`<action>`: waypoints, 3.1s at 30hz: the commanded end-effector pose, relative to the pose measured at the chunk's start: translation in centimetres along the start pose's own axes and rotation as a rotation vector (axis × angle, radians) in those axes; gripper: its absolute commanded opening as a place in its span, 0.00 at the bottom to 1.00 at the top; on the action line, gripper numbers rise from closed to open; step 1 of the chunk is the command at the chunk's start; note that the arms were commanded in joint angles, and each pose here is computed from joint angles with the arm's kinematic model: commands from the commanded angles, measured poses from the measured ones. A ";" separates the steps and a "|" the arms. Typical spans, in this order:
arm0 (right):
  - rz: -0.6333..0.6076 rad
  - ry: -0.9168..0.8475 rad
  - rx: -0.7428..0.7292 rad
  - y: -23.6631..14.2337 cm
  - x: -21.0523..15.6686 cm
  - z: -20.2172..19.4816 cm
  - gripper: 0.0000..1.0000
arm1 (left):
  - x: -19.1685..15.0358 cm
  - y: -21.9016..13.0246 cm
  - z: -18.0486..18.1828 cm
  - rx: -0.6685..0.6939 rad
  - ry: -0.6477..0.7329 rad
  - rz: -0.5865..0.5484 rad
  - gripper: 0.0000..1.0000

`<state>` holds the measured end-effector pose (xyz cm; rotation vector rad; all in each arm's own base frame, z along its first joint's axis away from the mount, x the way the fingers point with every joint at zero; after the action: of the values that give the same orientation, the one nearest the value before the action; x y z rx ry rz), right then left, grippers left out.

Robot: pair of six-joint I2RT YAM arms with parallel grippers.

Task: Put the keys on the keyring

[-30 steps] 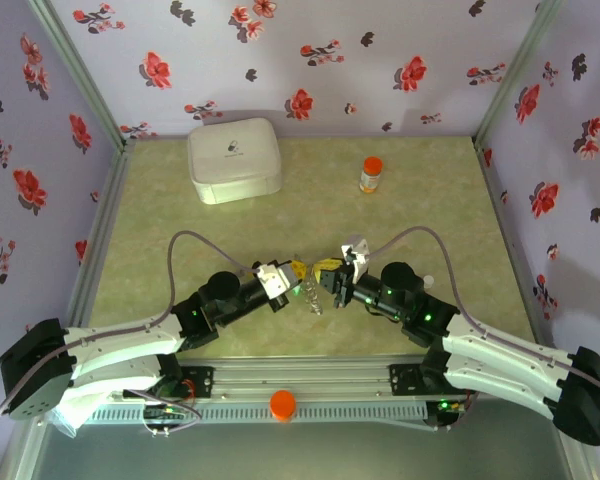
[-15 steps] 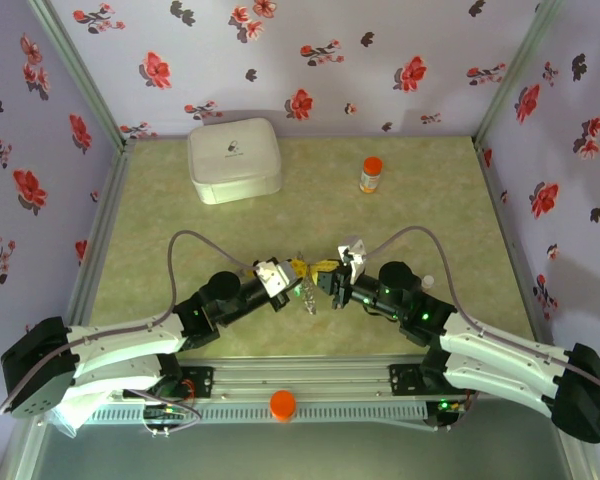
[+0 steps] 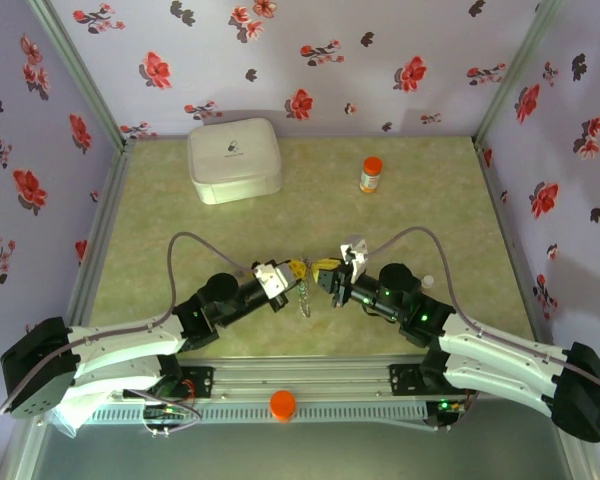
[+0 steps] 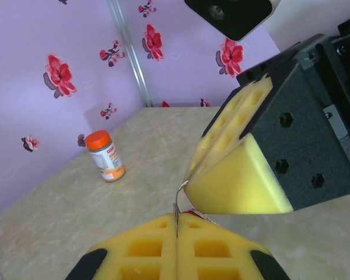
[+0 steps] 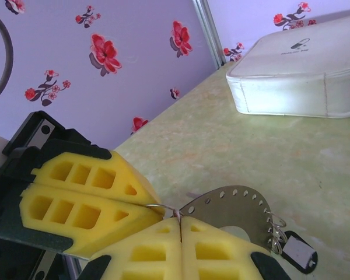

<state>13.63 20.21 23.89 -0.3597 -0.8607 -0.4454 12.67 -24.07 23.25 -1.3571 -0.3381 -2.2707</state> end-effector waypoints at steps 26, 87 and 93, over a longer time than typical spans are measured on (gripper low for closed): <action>-0.029 0.073 0.086 0.2 0.5 0.7 0.00 | 1.8 0.3 1.6 0.130 -0.091 -0.053 0.00; -0.108 0.138 0.015 0.2 0.3 -0.5 0.00 | 1.8 0.4 1.3 0.143 -0.132 -0.050 0.00; -0.065 0.094 -0.023 -0.7 0.2 -0.5 0.00 | 1.6 0.4 1.4 0.162 -0.149 -0.038 0.00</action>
<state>13.76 19.54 24.13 -0.2838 -0.7625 -0.5440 13.10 -23.97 23.11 -1.4292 -0.4514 -2.1253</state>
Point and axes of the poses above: each hand's point on the last joint's axis, 136 mm out from that joint toward the fingers, its own y axis out along the fingers, its own z axis along the line the jaws close on, x = y × z, the point moved 9 cm from there along -y, back along the fingers, and after that the axes turned 14 degrees about y, right-handed, at the moved point
